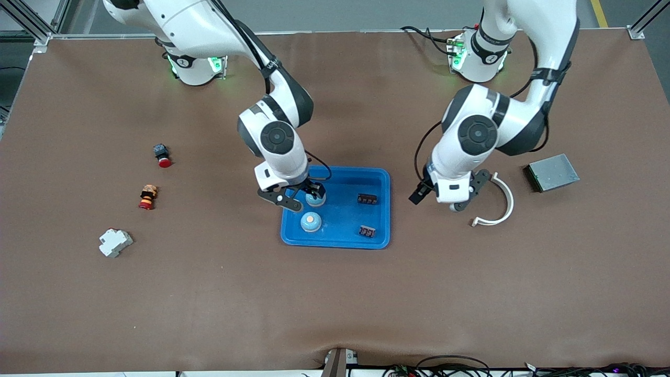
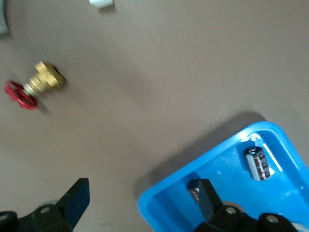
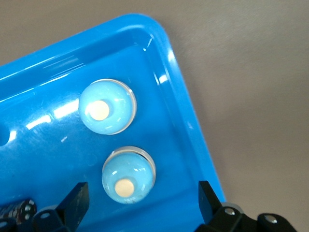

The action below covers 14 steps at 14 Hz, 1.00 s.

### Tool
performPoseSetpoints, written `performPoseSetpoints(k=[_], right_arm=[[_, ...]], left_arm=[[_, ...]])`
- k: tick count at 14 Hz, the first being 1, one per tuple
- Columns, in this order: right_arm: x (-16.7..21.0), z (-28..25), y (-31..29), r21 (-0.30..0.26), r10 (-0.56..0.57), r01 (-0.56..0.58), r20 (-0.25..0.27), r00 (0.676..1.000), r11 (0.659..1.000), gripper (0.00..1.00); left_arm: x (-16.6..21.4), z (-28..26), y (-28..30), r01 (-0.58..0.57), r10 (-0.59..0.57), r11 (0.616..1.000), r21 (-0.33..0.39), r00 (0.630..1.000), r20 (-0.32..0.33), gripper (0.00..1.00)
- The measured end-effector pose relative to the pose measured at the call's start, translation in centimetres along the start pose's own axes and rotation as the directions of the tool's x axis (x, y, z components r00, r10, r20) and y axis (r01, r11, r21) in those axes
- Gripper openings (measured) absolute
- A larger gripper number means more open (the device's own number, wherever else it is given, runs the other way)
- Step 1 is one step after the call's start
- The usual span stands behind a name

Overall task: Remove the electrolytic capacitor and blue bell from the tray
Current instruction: 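Lower the right gripper onto a bell while the left gripper lowers onto a capacitor, then close both grippers on the bell and capacitor and lift them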

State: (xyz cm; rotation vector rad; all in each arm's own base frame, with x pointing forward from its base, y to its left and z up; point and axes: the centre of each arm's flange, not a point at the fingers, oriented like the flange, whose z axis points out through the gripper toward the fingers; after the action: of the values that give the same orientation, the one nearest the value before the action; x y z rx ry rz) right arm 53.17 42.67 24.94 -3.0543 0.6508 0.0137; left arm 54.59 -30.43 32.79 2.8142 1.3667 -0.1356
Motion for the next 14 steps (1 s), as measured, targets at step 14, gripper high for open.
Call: performPoseSetpoints(k=[14], right_arm=[[-1.1,5.4,-1.2,0.005,-0.013,0.013,-0.007,1.000,1.000,1.00]], left_arm=[[-8.0,12.5,5.3,0.343,-0.346,0.936,-0.083,0.938,-0.025,0.80]])
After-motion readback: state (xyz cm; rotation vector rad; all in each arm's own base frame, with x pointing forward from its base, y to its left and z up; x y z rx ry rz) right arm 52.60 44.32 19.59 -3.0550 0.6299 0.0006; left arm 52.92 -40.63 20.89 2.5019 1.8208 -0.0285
